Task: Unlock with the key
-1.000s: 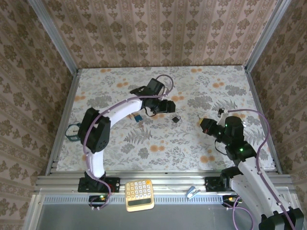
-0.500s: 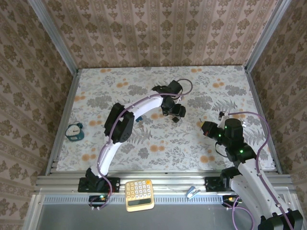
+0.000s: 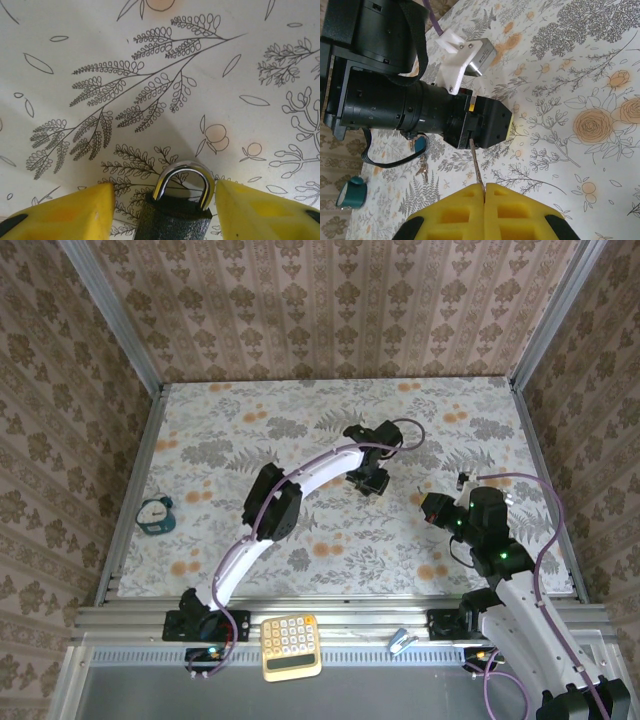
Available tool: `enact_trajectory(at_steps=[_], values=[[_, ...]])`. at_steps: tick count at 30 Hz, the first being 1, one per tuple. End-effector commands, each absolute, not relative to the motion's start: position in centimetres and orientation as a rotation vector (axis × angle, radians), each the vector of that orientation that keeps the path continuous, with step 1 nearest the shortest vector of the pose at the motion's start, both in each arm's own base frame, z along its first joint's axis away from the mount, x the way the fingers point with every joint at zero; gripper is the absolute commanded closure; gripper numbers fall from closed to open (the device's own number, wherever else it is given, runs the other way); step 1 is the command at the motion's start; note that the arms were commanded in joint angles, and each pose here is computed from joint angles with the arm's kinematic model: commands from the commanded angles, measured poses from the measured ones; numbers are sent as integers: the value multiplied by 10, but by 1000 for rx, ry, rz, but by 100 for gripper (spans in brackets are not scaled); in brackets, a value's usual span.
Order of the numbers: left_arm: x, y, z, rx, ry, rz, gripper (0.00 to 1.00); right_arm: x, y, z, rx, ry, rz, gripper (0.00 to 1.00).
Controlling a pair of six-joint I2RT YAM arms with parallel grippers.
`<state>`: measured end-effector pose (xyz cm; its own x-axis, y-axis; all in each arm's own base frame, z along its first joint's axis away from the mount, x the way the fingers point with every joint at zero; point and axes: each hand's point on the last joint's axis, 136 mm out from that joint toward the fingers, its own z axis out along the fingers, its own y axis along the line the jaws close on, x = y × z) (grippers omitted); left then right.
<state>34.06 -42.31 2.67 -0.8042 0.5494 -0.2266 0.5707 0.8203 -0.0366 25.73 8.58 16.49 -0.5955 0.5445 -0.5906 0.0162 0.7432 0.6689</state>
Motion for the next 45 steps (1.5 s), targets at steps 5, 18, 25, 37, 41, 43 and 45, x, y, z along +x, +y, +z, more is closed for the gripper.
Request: enact_trajectory(at_steps=[5,18,25,37,41,43,45], values=[[339,-396,21,847,2834,4,54,260,84,160,446,2103,792,100],[317,-335,25,618,2937,-4,62,264,89,157,465,2093,847,100],[303,-307,26,460,3004,-15,58,268,95,154,459,2107,878,100],[293,-299,18,399,3109,54,56,267,94,150,467,2107,874,100],[293,-301,11,377,3138,23,59,269,96,147,474,2106,889,100],[292,-302,4,361,3158,5,64,270,96,148,474,2105,891,100],[291,-303,-1,335,3183,-34,68,269,96,148,472,2104,891,100]])
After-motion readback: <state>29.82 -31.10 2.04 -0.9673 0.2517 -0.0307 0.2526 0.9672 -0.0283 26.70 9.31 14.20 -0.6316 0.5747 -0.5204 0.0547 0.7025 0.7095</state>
